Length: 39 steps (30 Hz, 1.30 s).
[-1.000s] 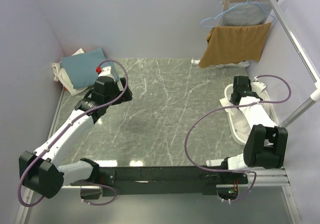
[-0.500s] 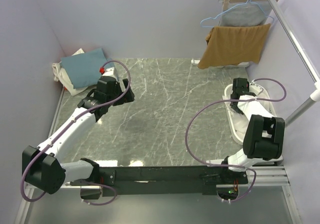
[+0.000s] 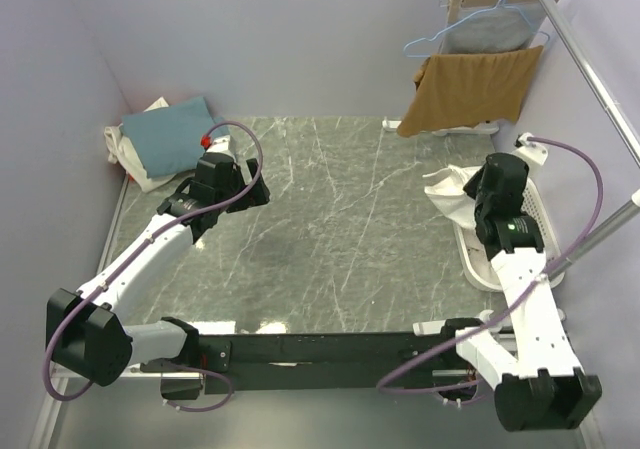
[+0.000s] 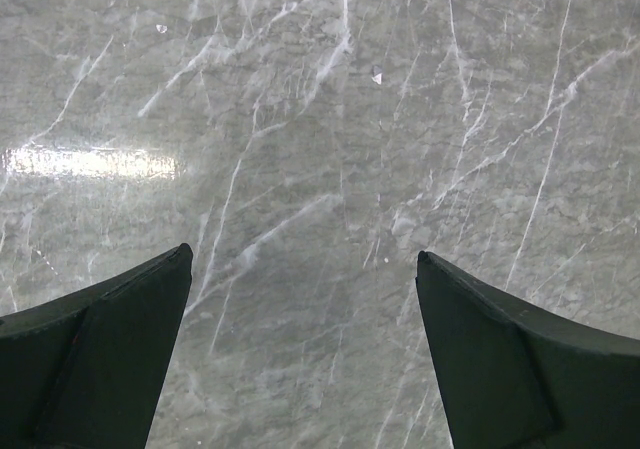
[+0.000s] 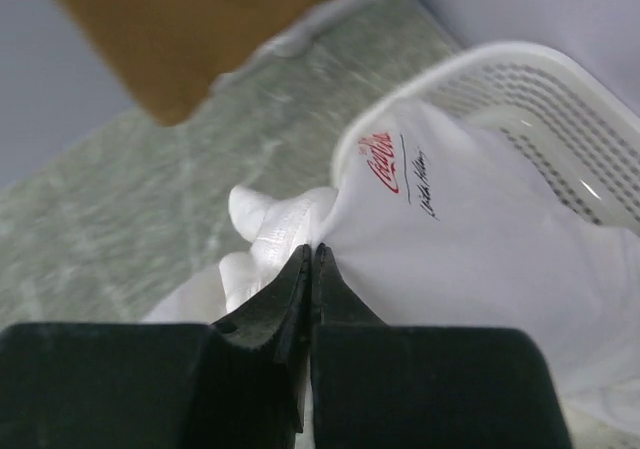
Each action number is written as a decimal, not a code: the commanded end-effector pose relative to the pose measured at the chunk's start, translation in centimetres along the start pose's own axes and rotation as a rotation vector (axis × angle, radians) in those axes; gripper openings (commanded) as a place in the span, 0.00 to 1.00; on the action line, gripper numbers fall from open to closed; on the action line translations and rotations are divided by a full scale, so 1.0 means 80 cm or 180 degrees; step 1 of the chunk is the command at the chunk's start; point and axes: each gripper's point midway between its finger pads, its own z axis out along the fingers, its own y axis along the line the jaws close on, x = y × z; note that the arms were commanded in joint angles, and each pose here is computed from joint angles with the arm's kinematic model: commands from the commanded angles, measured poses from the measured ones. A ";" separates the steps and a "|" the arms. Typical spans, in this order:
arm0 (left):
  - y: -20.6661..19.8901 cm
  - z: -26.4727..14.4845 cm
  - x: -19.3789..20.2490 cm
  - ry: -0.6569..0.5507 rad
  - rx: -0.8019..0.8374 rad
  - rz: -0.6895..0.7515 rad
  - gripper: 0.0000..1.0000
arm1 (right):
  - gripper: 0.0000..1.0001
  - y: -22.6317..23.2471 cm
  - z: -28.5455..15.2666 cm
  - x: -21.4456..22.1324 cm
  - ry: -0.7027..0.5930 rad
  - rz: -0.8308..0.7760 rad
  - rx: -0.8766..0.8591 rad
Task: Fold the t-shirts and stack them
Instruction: Grab crumpled tshirt from bin with the right arm, then move the tshirt to the center of the board
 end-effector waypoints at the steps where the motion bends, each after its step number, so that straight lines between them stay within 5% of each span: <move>1: -0.015 -0.005 -0.019 -0.0142 0.0128 0.0010 1.00 | 0.00 0.071 -0.066 -0.065 -0.0353 -0.0071 -0.0906; 17: -0.022 -0.010 -0.026 -0.0220 0.0223 -0.0071 0.99 | 0.00 0.204 -0.310 -0.247 -0.1242 -0.0389 -0.3256; 28: -0.007 -0.009 -0.035 -0.0334 -0.0009 -0.0189 1.00 | 0.00 0.270 -0.461 -0.295 -0.1359 -0.0598 -0.5132; 33: 0.016 -0.022 -0.048 -0.0499 -0.0370 -0.0386 0.99 | 0.00 0.299 -0.463 -0.272 -0.0949 -0.0531 -0.5589; 39: 0.039 -0.072 -0.075 -0.0947 -0.0526 -0.0534 0.99 | 0.00 0.335 -0.374 -0.138 0.0022 -0.0433 -0.5342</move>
